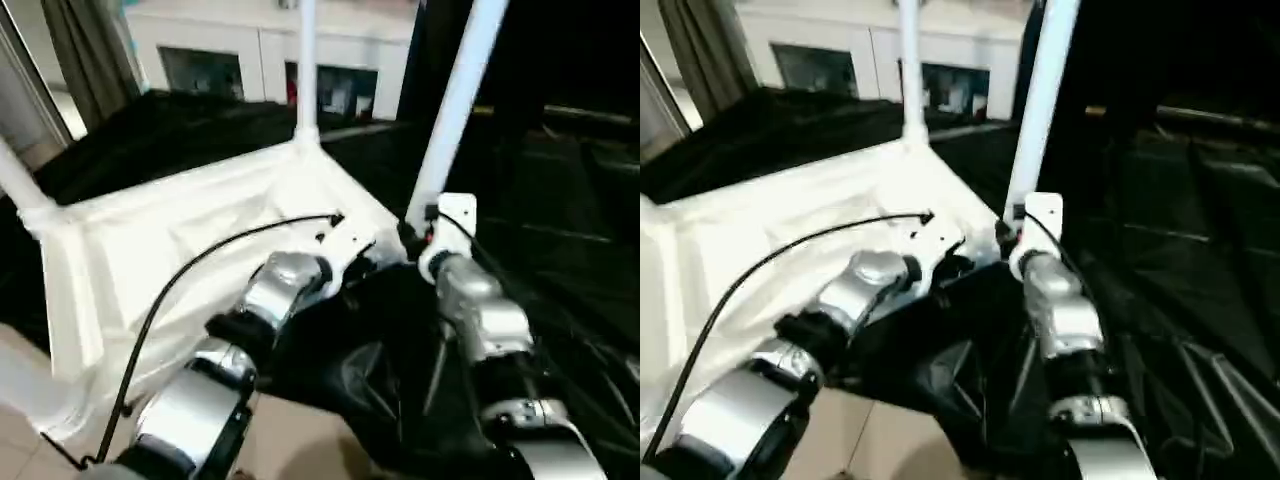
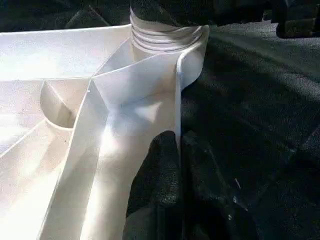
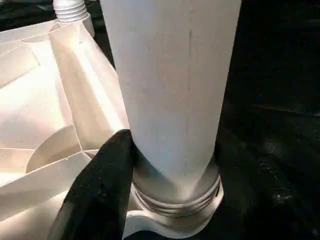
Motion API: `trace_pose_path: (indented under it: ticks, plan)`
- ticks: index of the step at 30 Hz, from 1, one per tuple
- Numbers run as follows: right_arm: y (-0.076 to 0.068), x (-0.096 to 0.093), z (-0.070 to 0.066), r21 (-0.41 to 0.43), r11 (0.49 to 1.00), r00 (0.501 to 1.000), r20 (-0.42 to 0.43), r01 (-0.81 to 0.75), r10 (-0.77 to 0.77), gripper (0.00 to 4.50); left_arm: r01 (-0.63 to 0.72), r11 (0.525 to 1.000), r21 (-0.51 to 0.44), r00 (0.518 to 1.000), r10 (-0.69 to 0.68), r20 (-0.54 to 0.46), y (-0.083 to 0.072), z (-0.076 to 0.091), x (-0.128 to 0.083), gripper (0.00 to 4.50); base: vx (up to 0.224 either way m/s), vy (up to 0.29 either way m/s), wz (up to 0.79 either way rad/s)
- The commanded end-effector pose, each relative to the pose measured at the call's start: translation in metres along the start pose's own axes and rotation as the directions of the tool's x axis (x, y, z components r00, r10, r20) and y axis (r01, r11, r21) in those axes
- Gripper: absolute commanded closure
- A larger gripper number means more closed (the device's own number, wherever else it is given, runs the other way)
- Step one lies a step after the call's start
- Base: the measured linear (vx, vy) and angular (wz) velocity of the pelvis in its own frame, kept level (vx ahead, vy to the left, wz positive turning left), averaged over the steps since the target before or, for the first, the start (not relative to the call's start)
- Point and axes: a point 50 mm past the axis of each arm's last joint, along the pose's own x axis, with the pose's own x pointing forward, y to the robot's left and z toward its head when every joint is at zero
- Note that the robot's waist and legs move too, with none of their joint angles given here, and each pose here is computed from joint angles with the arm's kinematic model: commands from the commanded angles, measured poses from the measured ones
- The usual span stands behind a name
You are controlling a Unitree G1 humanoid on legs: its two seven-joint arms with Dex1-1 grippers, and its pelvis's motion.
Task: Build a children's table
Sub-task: Rotate leg to tighten
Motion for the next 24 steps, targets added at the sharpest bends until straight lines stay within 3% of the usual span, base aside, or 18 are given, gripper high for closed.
trace_pose_path:
  ticks: [1, 6, 14, 15, 17, 20, 24]
  plan:
    - [0.028, 0.001, -0.02, 0.004, 0.994, 0.99, -0.084, -0.11, 0.109, 1.62, -0.021, 0.999, 0.028, 0.994, 0.018, 0.104, 0.003, 0.022, 0.001, 4.5, 0.0, 0.0, 0.0]
    - [0.024, 0.0, -0.014, -0.047, 0.99, 0.99, -0.054, -0.131, 0.128, 1.18, -0.004, 0.999, 0.032, 0.992, 0.0, 0.127, 0.006, 0.023, -0.003, 4.5, 0.0, 0.0, 0.0]
    - [-0.006, -0.011, 0.006, -0.184, 0.952, 0.97, -0.029, -0.243, 0.242, 0.64, 0.072, 0.995, 0.075, 0.984, -0.083, 0.155, 0.013, 0.019, -0.015, 4.5, 0.0, 0.0, 0.0]
    - [-0.019, -0.018, 0.012, -0.252, 0.927, 0.96, -0.038, -0.277, 0.277, 0.51, 0.105, 0.99, 0.093, 0.979, -0.12, 0.164, 0.014, 0.017, -0.021, 4.5, 0.0, 0.0, 0.0]
    - [-0.033, -0.028, 0.018, -0.295, 0.897, 0.944, -0.063, -0.328, 0.324, 0.38, 0.153, 0.981, 0.12, 0.969, -0.172, 0.177, 0.015, 0.015, -0.028, 4.5, 0.0, 0.0, 0.0]
    - [-0.041, -0.038, 0.024, -0.307, 0.86, 0.912, -0.096, -0.407, 0.398, 0.15, 0.217, 0.965, 0.149, 0.953, -0.243, 0.181, 0.014, 0.012, -0.036, 4.5, 0.0, 0.0, 0.0]
    - [-0.046, -0.06, 0.029, -0.344, 0.75, 0.824, -0.182, -0.565, 0.536, 0.06, 0.358, 0.91, 0.211, 0.908, -0.392, 0.149, 0.008, 0.006, -0.051, 4.5, 0.0, 0.0, 0.0]
